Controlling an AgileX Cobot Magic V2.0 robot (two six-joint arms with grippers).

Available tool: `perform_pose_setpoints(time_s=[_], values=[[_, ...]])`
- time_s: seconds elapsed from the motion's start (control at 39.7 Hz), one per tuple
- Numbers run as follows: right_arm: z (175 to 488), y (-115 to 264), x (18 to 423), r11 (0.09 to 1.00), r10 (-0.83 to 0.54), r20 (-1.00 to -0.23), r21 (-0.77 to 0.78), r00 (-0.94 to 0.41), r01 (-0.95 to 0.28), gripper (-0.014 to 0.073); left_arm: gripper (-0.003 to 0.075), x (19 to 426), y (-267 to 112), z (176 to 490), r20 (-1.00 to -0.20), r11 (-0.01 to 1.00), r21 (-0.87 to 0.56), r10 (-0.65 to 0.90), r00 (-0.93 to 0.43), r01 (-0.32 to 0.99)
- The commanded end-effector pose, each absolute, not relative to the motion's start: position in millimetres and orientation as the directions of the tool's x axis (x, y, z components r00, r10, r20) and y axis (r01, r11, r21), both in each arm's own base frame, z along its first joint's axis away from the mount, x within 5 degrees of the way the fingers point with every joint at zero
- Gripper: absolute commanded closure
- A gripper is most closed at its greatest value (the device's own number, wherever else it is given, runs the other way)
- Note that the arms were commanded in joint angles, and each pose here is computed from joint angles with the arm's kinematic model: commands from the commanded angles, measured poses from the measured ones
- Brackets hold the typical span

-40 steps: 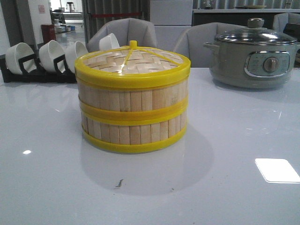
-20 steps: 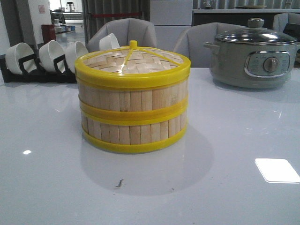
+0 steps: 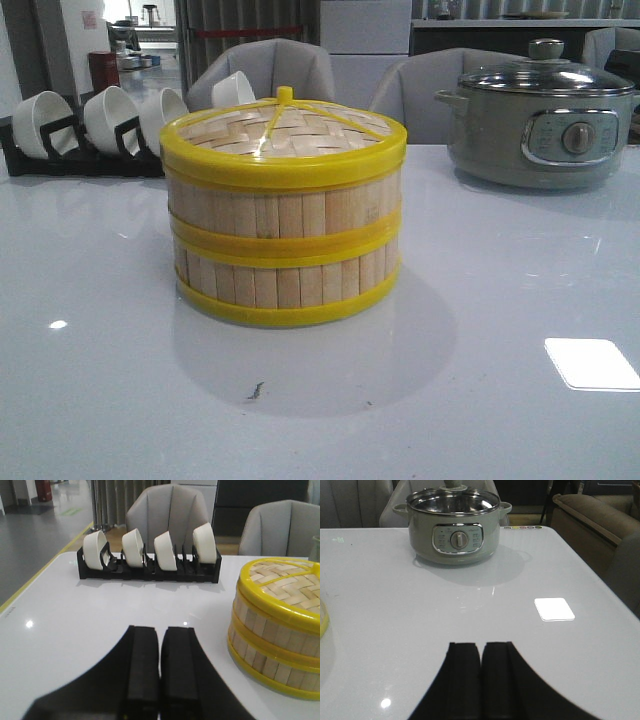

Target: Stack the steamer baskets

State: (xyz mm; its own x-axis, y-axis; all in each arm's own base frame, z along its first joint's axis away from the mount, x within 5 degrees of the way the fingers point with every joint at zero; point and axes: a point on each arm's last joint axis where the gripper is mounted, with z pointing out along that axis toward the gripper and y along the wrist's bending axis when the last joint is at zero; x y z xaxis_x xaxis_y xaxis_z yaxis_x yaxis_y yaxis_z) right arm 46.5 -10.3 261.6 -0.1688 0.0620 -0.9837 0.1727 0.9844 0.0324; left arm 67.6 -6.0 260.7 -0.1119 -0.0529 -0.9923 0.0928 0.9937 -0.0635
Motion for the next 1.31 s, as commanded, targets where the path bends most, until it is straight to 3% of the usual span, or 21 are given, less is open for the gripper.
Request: perform_pose_setpoints(time_s=[0.0,0.45,1.29], values=[[278,-10,48,0.986,0.036,-0.997,0.024,-0.071,0.166,0.0567,0.0625,63,-8,263,-0.995,0.989,-0.073,-0.080,0.054,0.128],[278,-10,48,0.986,0.036,-0.997,0.024,-0.071,0.166,0.0567,0.0625,56,-6,209,-0.995,0.990,-0.078,-0.085,0.058,0.115],[278,-10,48,0.986,0.036,-0.997,0.024,-0.071,0.166,0.0567,0.0625,55,-6,212,-0.995,0.994,0.021,0.010,0.100,0.110]])
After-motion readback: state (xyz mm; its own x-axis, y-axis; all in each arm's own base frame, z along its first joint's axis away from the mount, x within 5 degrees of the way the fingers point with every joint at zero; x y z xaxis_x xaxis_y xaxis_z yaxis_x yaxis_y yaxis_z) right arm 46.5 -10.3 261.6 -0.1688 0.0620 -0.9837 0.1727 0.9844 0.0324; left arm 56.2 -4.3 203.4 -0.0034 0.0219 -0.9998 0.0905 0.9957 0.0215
